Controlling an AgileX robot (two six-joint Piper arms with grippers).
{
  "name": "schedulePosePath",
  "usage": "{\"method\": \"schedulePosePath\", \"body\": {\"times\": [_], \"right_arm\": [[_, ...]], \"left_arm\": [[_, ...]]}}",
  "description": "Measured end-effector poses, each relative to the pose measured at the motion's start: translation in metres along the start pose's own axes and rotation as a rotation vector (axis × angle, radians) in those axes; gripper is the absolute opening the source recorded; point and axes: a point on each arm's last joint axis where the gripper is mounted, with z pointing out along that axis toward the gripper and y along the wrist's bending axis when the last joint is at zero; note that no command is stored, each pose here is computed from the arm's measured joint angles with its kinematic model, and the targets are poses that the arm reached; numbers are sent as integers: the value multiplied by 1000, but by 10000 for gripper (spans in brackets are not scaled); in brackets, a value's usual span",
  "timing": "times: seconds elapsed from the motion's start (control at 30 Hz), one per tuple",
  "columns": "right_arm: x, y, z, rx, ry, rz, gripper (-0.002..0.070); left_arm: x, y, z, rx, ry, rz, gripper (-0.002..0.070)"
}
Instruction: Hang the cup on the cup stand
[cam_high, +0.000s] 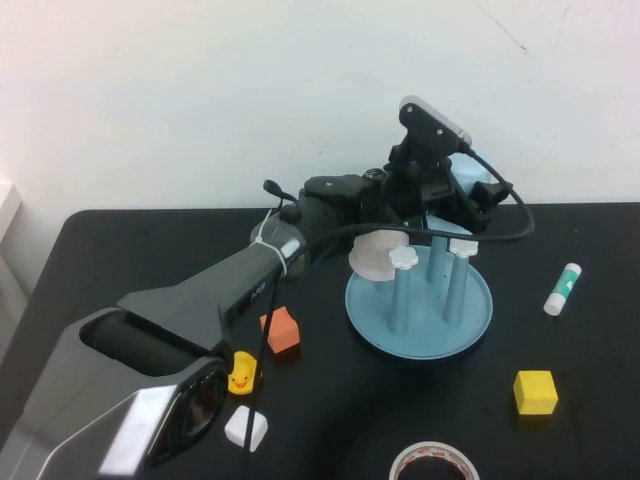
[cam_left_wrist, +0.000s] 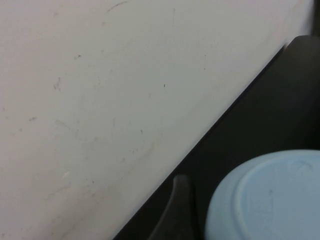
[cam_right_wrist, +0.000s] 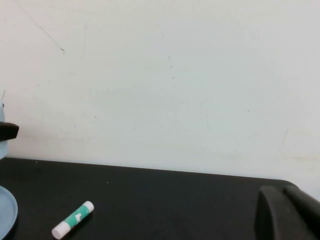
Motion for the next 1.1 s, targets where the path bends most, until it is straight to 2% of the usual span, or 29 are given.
{"method": "schedulePosePath", "body": {"times": [0.2, 0.33, 0.4, 0.53, 0.6, 0.7, 0.8, 0.87, 0.97, 1.03, 1.1], "right_arm": [[0, 0, 0, 0, 0, 0, -1], [0, 0, 0, 0, 0, 0, -1], [0, 0, 0, 0, 0, 0, -1], [0, 0, 0, 0, 0, 0, -1], [0, 0, 0, 0, 0, 0, -1], [0, 4, 0, -36, -16, -19, -1], [0, 15, 0, -130, -58, -47, -1], [-1, 24, -1, -226, -103, -58, -1], [-7, 39, -6, -385, -182, -59, -1], [-11, 47, -11, -494, -235, -47, -1], [-15, 57, -19, -623, -292, -24, -1]], "left_arm": [[0, 1, 0, -8, 1, -110, 580], [0, 2, 0, -21, 2, -191, 662], [-2, 2, -1, -23, -1, -208, 680], [-17, 2, -5, -32, -25, -204, 685], [-29, 1, -8, -35, -45, -206, 661], [-57, -1, -18, -33, -80, -197, 556], [-89, -2, -33, -36, -82, -103, 393], [-115, -2, -49, -38, -64, -27, 269], [-152, -5, -78, -31, -6, 96, 136], [-175, -11, -102, -18, 75, 202, 64], [-194, -17, -126, -17, 163, 280, 29]]}}
